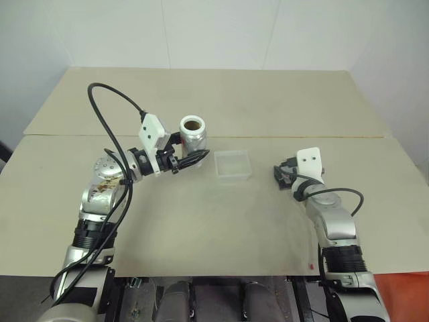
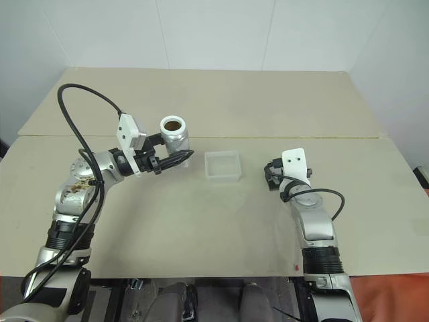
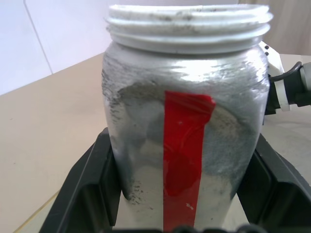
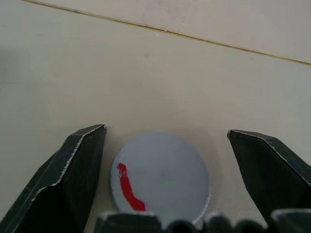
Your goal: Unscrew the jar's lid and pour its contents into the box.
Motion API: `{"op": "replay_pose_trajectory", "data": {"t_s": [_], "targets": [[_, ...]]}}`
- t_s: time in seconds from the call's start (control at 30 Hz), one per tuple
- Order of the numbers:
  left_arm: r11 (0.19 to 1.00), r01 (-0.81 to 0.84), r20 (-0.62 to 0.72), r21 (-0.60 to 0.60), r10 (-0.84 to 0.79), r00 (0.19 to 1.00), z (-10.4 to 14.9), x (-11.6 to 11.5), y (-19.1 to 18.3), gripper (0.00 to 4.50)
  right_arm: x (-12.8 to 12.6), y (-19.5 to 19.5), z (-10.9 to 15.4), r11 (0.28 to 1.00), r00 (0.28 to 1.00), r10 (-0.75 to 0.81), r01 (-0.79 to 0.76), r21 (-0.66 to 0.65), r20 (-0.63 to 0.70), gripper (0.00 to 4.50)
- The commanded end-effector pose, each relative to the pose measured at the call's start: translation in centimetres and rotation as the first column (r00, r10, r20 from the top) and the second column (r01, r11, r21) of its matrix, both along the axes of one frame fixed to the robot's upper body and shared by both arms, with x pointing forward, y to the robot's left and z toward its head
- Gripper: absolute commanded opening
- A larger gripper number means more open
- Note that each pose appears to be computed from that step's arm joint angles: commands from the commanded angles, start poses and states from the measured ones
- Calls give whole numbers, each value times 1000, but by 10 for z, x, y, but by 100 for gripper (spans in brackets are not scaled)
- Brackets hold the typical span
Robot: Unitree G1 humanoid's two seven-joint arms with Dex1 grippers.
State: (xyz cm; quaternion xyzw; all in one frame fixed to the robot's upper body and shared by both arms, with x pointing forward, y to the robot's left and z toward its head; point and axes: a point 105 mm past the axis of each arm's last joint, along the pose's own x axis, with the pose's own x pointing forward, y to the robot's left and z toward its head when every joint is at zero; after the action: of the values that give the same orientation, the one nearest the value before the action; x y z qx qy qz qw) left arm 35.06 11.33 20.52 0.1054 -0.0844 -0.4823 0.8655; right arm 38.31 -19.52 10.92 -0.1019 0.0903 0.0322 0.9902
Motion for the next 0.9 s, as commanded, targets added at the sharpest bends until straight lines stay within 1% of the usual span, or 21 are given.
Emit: {"op": "replay_pose_trajectory", "data": {"t_s": [0.03, 0.13, 0.23, 0.3, 0.37, 0.47, 0.53, 0.57, 0.67, 0.73, 0.77, 0.8, 0.83, 0.87, 0.9], "targets": [[1000, 1, 77, 31, -4, 997, 15, 0, 4, 277, -12, 6, 36, 995, 992, 100, -101, 17, 76, 447], [993, -38, 117, 113, 24, 993, 18, 10, 9, 277, -26, 18, 59, 976, 972, 214, -216, 6, 98, 447], [985, -63, 194, 164, 30, 980, 32, 24, 8, 277, -40, 29, 78, 944, 938, 330, -330, -18, 106, 447], [972, -101, 274, 213, 40, 961, 41, 34, 4, 277, -47, 35, 86, 918, 913, 396, -393, -47, 97, 447], [945, -158, 370, 286, 43, 928, 46, 44, -3, 277, -55, 38, 91, 891, 888, 453, -446, -88, 82, 447], [871, -261, 577, 416, -31, 816, 51, 56, -22, 277, -66, 42, 98, 843, 847, 529, -520, -137, 39, 447], [817, -328, 709, 474, -133, 693, 56, 58, -42, 277, -75, 44, 102, 804, 814, 581, -570, -170, 17, 447], [773, -376, 769, 512, -217, 602, 57, 58, -52, 277, -80, 44, 104, 781, 793, 609, -598, -181, 7, 447], [685, -462, 822, 564, -409, 397, 53, 59, -72, 277, -90, 42, 109, 741, 756, 655, -645, -187, -8, 447], [630, -528, 815, 570, -518, 262, 50, 62, -82, 277, -97, 39, 112, 714, 730, 684, -675, -187, -22, 447], [599, -576, 793, 557, -589, 154, 50, 64, -89, 277, -102, 38, 114, 694, 709, 705, -698, -178, -33, 447], [591, -597, 773, 542, -629, 79, 50, 64, -93, 277, -105, 37, 115, 680, 694, 718, -713, -173, -40, 447], [571, -633, 717, 523, -697, -36, 50, 64, -100, 277, -108, 36, 117, 666, 681, 730, -726, -169, -49, 447], [553, -652, 655, 519, -747, -113, 47, 64, -105, 277, -109, 34, 119, 660, 675, 736, -733, -164, -53, 447], [553, -659, 625, 511, -765, -157, 46, 64, -108, 277, -110, 33, 120, 658, 672, 738, -736, -161, -55, 447]]}}
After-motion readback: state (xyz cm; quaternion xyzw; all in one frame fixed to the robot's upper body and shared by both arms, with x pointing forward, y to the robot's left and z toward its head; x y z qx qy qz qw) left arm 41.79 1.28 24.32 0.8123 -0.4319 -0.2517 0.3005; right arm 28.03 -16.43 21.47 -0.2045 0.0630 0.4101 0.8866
